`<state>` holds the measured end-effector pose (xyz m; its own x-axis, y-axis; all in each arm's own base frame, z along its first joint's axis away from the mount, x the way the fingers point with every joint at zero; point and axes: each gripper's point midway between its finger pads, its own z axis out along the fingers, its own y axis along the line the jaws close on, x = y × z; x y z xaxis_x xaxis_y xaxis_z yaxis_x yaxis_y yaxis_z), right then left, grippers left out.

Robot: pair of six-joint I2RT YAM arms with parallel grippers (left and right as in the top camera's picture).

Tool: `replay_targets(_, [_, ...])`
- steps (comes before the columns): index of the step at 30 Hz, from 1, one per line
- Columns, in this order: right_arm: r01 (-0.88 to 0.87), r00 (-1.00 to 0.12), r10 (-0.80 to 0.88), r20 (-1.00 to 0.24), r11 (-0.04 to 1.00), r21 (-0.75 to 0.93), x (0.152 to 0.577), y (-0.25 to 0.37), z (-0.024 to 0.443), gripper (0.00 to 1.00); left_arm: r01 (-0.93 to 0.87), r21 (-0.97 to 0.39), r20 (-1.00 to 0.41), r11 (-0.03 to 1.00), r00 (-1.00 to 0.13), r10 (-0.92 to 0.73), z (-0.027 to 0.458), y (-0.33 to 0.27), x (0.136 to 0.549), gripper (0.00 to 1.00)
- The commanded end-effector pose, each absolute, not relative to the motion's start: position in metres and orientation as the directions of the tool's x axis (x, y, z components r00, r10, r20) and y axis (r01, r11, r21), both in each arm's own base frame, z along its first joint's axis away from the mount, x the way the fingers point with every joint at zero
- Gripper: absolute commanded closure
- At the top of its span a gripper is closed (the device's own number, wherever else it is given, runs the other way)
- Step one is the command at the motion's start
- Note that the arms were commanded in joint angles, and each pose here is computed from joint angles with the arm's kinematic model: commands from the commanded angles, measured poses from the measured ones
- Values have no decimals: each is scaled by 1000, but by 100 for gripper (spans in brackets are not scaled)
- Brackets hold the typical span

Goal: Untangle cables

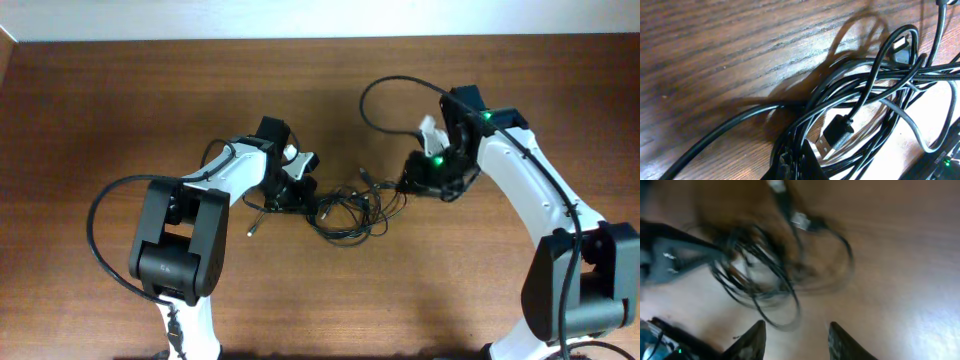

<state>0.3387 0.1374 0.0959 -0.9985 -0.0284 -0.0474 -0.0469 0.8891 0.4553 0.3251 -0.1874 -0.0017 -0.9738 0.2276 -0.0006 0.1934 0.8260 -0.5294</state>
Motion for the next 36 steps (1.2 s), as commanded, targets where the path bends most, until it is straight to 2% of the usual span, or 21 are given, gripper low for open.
replay_targets(1, [-211,-971,-117,-209,831,514,359,176,113,58,185,-492,26,851,-974,227,-14,-178,320,100])
replay_targets(6, [-353,-913,-222,-342,852,388,382,203,96,55,187,-479,25,858,-974,226,-15,-176,321,100])
replay_targets(12, [-543,-831,-442,-337,773,326,366,231,60,55,189,-479,22,857,-974,226,-15,-176,322,100])
replay_targets(18, [-536,-835,-459,-302,804,259,375,225,27,54,188,-479,22,857,-974,226,-15,-176,322,100])
replay_targets(27, [-751,-656,-684,-318,633,187,369,229,0,54,188,-480,21,857,-974,226,-15,-176,322,100])
replay_targets(31, [-785,-612,-708,-352,597,165,371,240,2,54,189,-480,19,857,-974,226,-15,-176,323,100])
replay_targets(36, [-858,-506,-788,-350,500,117,360,254,-1,55,190,-480,19,857,-974,226,-15,-176,323,100])
